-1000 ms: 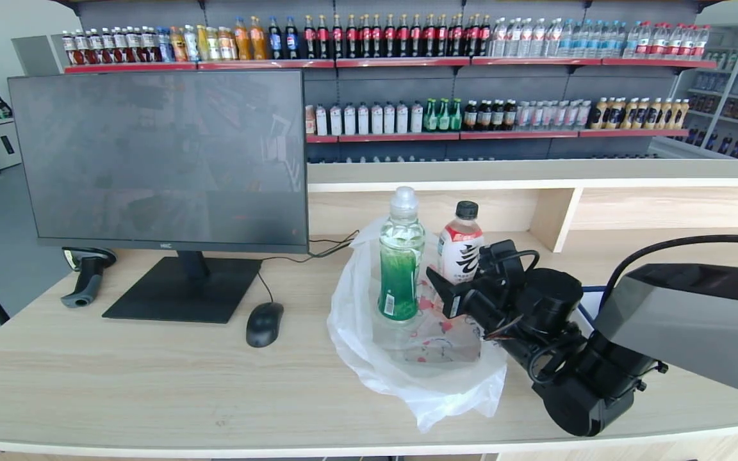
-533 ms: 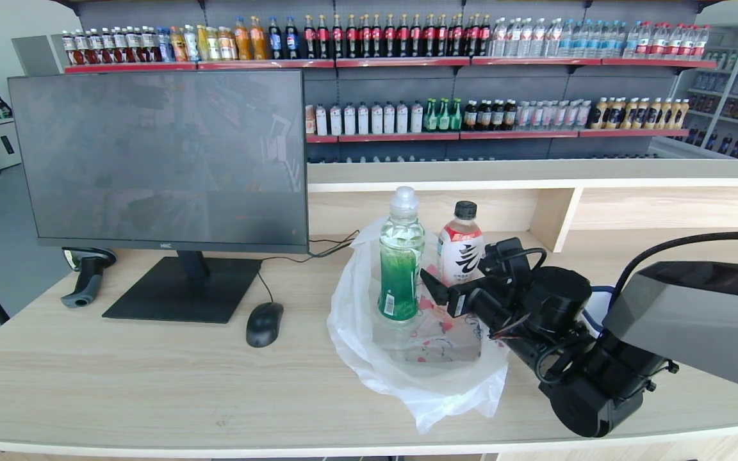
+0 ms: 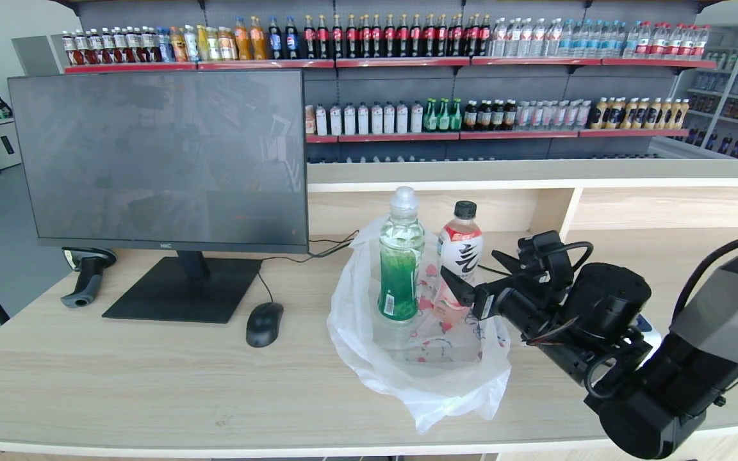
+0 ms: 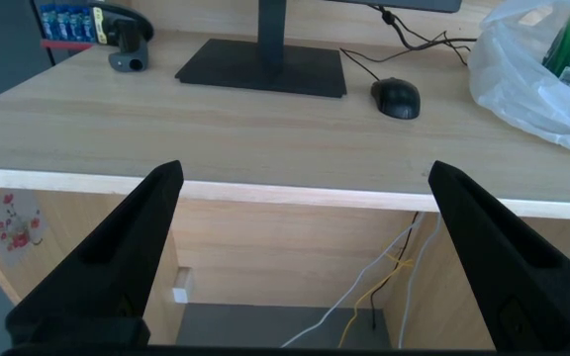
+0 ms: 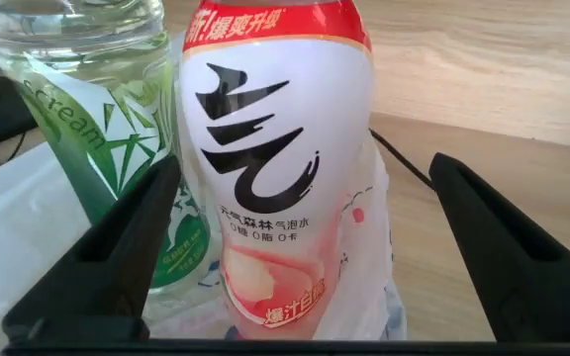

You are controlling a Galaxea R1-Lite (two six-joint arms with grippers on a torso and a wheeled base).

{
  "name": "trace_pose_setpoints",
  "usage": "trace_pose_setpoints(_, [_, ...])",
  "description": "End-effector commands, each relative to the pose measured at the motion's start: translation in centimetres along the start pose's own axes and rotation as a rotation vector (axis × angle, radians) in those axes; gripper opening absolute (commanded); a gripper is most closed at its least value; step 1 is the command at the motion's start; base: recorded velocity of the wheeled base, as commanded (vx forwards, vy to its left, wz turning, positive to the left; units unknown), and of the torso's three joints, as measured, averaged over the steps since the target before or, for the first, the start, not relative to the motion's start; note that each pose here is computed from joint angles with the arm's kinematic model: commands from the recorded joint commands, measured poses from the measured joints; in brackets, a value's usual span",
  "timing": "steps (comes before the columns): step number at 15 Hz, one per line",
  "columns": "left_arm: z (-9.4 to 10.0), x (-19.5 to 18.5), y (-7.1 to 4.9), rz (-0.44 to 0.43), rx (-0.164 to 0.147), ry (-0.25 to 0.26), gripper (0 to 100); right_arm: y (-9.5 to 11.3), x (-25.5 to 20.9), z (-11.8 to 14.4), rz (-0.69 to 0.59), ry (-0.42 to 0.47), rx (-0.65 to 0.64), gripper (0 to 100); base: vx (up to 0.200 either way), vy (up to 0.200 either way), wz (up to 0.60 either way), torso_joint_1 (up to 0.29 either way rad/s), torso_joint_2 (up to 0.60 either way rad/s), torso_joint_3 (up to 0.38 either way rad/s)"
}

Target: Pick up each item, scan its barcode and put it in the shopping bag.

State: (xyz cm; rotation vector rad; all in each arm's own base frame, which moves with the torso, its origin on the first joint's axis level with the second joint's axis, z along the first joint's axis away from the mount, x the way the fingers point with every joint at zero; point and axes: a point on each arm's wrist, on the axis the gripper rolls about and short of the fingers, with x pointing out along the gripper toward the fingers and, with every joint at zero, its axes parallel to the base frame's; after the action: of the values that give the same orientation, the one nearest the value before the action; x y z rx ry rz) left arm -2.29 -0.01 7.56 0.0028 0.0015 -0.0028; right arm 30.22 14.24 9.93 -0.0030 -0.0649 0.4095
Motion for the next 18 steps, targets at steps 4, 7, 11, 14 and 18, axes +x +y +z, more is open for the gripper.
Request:
trace_pose_setpoints(4, [0.0,0.0,0.0,0.000,-0.001,0.000,100,0.7,-3.6,3.3,0.024,-0.054,-0.004,100,0.000,0.000,0.00,0.000,0.00,0.000])
trace_pose_setpoints(7, [0.0,0.0,0.0,0.000,-0.001,0.000,100,1.7,-4.6,3.8,0.062,-0.057,0.006,100,-0.133,0.000,0.00,0.002,0.00,0.000])
trace_pose_setpoints(11, [0.0,0.0,0.0,0.001,-0.007,0.002,100,1.0,-5.3,4.9,0.043,-0.090,0.023,100,-0.200,0.000,0.00,0.006,0.01,0.004])
trace_pose_setpoints(14, [0.0,0.0,0.0,0.001,-0.014,-0.001,100,1.2,-5.2,4.6,0.047,-0.082,0.023,100,-0.200,0.000,0.00,0.004,0.00,0.007])
trace_pose_setpoints(18, [0.0,0.0,0.0,0.001,-0.009,0.000,100,0.8,-6.2,5.0,0.037,-0.083,0.030,100,0.000,0.000,-0.45,0.003,0.00,0.005])
